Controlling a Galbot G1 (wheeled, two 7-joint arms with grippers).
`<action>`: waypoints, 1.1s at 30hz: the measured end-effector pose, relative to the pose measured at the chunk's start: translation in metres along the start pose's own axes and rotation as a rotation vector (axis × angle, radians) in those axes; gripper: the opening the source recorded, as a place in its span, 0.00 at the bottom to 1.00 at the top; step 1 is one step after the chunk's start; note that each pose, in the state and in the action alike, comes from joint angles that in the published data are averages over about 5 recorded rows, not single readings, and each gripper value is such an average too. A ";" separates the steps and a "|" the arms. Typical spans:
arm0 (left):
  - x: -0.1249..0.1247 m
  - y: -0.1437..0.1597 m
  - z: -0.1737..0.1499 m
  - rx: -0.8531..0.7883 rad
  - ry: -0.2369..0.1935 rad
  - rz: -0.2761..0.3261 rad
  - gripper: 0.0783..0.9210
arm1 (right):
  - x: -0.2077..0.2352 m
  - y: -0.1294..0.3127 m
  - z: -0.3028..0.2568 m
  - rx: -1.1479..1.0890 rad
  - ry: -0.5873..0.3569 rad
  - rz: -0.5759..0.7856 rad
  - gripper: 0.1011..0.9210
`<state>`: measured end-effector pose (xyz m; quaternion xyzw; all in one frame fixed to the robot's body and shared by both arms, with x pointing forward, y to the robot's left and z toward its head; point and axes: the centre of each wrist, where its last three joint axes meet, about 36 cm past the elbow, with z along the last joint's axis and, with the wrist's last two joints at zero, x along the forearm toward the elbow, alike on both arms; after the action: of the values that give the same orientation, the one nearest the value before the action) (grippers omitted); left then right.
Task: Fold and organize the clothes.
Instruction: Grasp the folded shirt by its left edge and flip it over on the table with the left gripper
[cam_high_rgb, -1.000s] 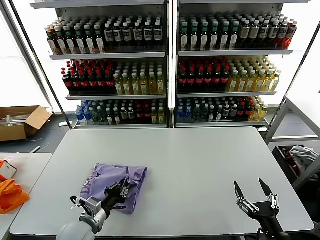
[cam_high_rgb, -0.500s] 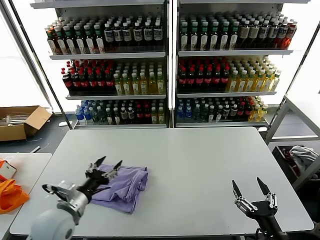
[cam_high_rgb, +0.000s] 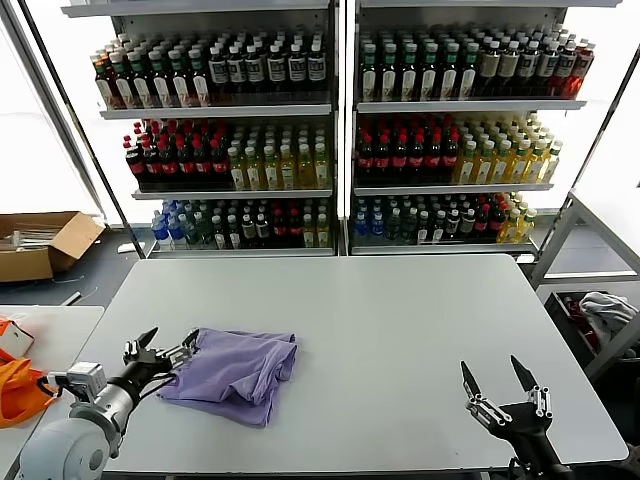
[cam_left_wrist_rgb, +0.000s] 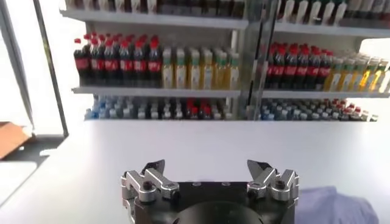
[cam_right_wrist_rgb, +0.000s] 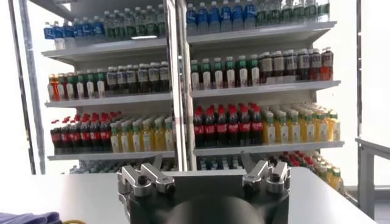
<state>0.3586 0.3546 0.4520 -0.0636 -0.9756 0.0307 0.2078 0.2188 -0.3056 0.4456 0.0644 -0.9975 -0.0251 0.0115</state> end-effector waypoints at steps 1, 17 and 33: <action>-0.003 0.000 0.004 0.009 0.016 0.003 0.88 | 0.000 0.000 0.000 0.000 0.000 0.000 0.88; -0.041 0.002 0.041 0.075 0.151 0.015 0.65 | 0.002 -0.002 0.001 -0.006 -0.007 0.009 0.88; -0.033 0.012 0.023 0.032 0.099 -0.014 0.34 | 0.002 -0.002 0.000 -0.005 -0.003 0.005 0.88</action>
<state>0.3805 0.3614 0.4165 -0.0547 -0.9640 0.0415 0.2568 0.2175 -0.3076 0.4454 0.0619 -0.9976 -0.0278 0.0104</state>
